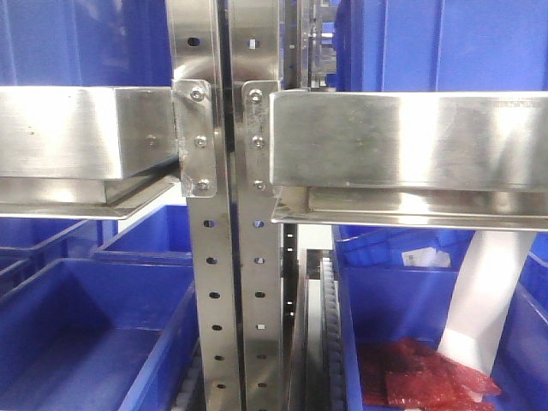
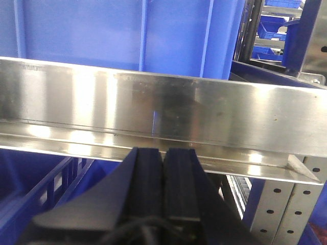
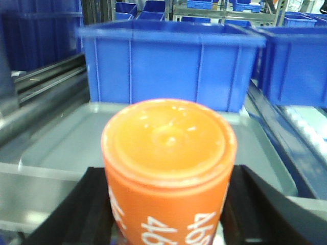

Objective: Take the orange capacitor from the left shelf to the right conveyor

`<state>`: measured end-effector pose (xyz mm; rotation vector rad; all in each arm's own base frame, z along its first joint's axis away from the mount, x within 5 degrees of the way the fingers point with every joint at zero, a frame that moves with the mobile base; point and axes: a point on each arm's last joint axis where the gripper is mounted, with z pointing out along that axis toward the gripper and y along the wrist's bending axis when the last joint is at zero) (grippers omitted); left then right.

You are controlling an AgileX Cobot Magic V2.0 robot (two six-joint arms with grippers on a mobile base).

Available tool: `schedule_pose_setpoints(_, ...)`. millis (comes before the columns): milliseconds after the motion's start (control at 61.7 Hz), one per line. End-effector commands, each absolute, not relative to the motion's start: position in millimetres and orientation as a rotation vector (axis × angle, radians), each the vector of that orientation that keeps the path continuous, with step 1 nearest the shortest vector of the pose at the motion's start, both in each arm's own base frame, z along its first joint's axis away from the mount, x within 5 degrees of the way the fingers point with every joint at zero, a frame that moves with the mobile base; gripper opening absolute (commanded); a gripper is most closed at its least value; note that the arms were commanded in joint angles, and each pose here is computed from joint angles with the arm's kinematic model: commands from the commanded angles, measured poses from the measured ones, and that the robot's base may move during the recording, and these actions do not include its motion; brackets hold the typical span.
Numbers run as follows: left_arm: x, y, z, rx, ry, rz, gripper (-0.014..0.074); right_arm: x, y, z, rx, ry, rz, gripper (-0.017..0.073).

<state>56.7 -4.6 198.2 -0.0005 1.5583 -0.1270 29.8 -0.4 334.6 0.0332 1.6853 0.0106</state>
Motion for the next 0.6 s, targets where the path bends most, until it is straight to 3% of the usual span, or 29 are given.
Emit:
schedule_pose_setpoints(0,54,-4,210,-0.002,1.444,-0.133,-0.0105,13,-1,343,0.025,1.579,-0.01,0.0158)
schedule_pose_setpoints(584,54,-4,210,-0.002,1.444,-0.133,-0.0105,-4,-1,340,0.026,1.54,-0.01,0.0158)
